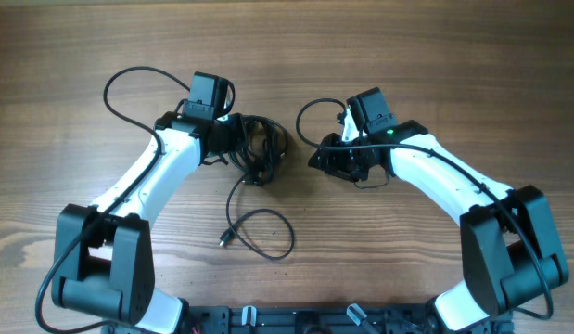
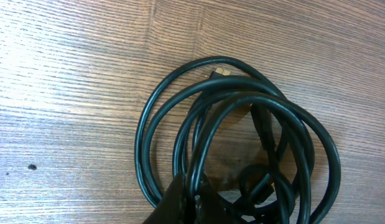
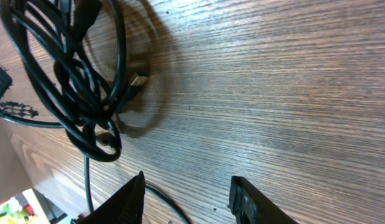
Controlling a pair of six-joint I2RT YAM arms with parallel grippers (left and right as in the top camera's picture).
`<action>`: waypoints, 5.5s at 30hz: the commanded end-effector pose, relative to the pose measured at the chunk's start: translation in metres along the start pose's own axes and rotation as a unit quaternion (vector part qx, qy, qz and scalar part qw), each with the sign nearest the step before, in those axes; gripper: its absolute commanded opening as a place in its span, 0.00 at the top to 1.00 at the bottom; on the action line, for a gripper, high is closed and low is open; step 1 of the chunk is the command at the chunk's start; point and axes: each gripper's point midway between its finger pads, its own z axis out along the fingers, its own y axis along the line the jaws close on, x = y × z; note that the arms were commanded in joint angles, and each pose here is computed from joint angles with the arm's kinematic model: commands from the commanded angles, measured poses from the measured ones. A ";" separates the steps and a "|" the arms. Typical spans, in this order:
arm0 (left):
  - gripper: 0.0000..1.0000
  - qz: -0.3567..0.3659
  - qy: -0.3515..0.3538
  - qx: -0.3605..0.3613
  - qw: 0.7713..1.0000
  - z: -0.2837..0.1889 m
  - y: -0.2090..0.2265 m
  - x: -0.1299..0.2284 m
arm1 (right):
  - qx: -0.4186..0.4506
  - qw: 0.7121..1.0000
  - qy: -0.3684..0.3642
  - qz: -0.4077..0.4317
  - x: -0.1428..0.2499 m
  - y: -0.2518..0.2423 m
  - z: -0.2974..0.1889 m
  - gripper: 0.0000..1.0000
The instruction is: Untangle cables
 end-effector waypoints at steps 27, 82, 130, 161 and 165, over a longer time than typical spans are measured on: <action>0.93 -0.010 0.008 -0.003 1.000 0.005 0.003 0.005 | 0.033 0.977 -0.094 -0.189 0.013 0.049 0.074 0.81; 0.96 -0.010 0.009 -0.003 1.000 0.005 0.003 0.005 | 0.185 0.946 -0.247 -0.095 -0.003 -0.032 -0.165 0.96; 0.12 -0.018 0.136 0.227 0.964 -0.019 -0.072 0.047 | -0.466 0.819 0.058 -0.332 0.054 0.154 -0.142 0.96; 0.00 0.013 0.103 0.123 0.987 0.003 -0.049 0.055 | -0.457 0.838 -0.045 -0.295 -0.007 0.111 -0.254 0.96; 0.00 -0.016 0.080 0.186 0.979 -0.023 -0.050 0.032 | -0.459 0.844 -0.032 -0.275 0.000 0.095 -0.233 0.96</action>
